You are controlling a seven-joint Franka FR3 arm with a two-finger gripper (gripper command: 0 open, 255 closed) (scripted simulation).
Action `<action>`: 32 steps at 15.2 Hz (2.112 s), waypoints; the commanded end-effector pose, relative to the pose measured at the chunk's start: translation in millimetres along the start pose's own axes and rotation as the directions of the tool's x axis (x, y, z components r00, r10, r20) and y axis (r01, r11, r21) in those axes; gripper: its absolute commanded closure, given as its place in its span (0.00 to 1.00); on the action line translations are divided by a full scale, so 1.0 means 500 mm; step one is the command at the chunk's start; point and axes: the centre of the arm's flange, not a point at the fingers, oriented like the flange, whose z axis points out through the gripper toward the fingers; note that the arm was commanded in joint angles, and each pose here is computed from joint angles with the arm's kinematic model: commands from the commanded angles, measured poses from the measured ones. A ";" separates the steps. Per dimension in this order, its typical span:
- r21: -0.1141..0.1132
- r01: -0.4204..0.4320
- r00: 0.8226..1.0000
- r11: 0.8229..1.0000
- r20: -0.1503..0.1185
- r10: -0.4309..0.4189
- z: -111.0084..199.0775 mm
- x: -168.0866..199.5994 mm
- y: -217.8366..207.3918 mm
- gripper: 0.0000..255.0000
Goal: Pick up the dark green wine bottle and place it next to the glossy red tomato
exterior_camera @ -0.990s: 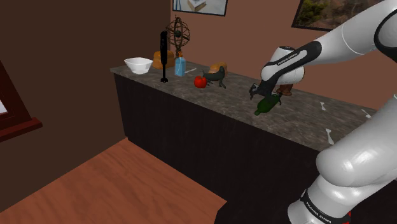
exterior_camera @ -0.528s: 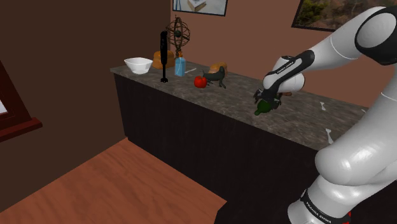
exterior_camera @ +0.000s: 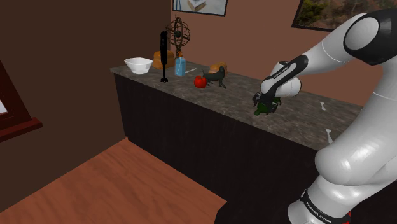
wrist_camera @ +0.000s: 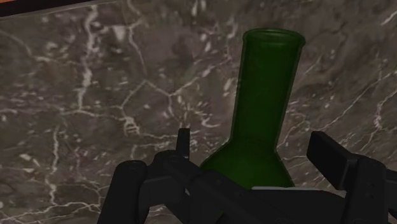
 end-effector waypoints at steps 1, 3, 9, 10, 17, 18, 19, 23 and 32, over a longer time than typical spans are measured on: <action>0.000 0.000 1.000 1.000 0.000 0.000 0.001 0.001 0.000 0.00; 0.000 0.000 1.000 1.000 0.000 0.000 0.001 0.001 0.000 0.00; 0.000 0.000 1.000 1.000 0.000 0.000 0.001 0.001 0.000 1.00; 0.000 0.000 1.000 1.000 0.000 0.000 0.001 0.000 0.000 1.00; 0.000 0.000 1.000 1.000 0.000 0.000 -0.029 0.008 -0.006 1.00; 0.000 0.000 1.000 1.000 0.000 0.000 -0.039 0.010 -0.008 1.00; 0.000 0.000 1.000 1.000 0.000 0.000 -0.049 0.013 -0.010 1.00; 0.000 0.000 1.000 1.000 0.000 0.000 -0.090 0.023 -0.018 1.00; 0.000 0.000 1.000 1.000 0.000 0.000 -0.180 0.045 -0.035 1.00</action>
